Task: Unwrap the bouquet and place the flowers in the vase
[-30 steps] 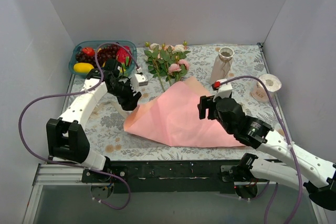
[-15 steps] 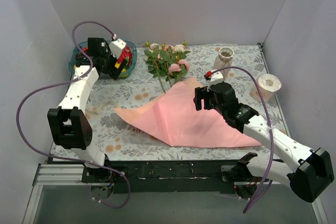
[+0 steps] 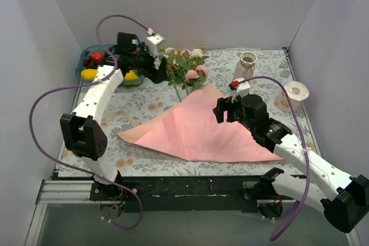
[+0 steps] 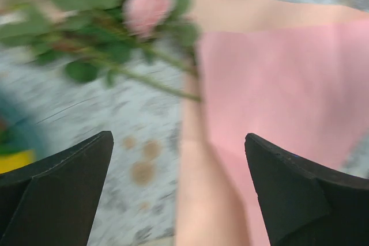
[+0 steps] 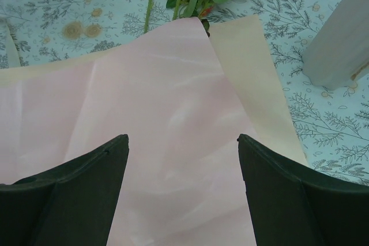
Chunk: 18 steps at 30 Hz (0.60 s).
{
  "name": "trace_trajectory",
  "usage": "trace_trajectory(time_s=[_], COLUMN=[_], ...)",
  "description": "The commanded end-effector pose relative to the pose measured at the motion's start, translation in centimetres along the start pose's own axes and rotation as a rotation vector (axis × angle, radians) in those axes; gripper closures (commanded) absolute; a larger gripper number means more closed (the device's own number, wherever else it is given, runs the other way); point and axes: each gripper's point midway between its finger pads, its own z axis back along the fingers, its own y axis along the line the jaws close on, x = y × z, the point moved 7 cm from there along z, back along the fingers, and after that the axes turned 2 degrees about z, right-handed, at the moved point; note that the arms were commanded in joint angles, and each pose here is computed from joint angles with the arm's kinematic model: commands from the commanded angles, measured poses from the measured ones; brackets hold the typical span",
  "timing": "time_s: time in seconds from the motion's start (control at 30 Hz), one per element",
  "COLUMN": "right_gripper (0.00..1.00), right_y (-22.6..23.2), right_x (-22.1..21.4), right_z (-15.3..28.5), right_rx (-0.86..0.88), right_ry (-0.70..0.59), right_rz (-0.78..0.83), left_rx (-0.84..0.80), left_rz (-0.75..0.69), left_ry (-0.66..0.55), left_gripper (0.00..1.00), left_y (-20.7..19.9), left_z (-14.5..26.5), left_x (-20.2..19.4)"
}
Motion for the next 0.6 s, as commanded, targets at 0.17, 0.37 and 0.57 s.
trace_trajectory(time_s=[0.17, 0.37, 0.57], right_gripper=[0.16, 0.17, 0.18], right_y=[0.0, -0.2, -0.3], right_x=[2.4, 2.3, 1.5], right_z=[2.7, 3.9, 4.2], right_rx=[0.020, 0.015, 0.009], right_ry=[-0.098, -0.105, -0.091], right_rz=[-0.030, -0.037, -0.046], left_rx=[-0.566, -0.569, -0.603], left_rz=[0.253, 0.225, 0.208], left_ry=[0.219, 0.230, 0.248], left_gripper=[0.02, 0.02, 0.02], left_y=[-7.9, -7.8, -9.2], left_z=[-11.2, -14.3, -15.7], left_x=[-5.2, -6.0, -7.0])
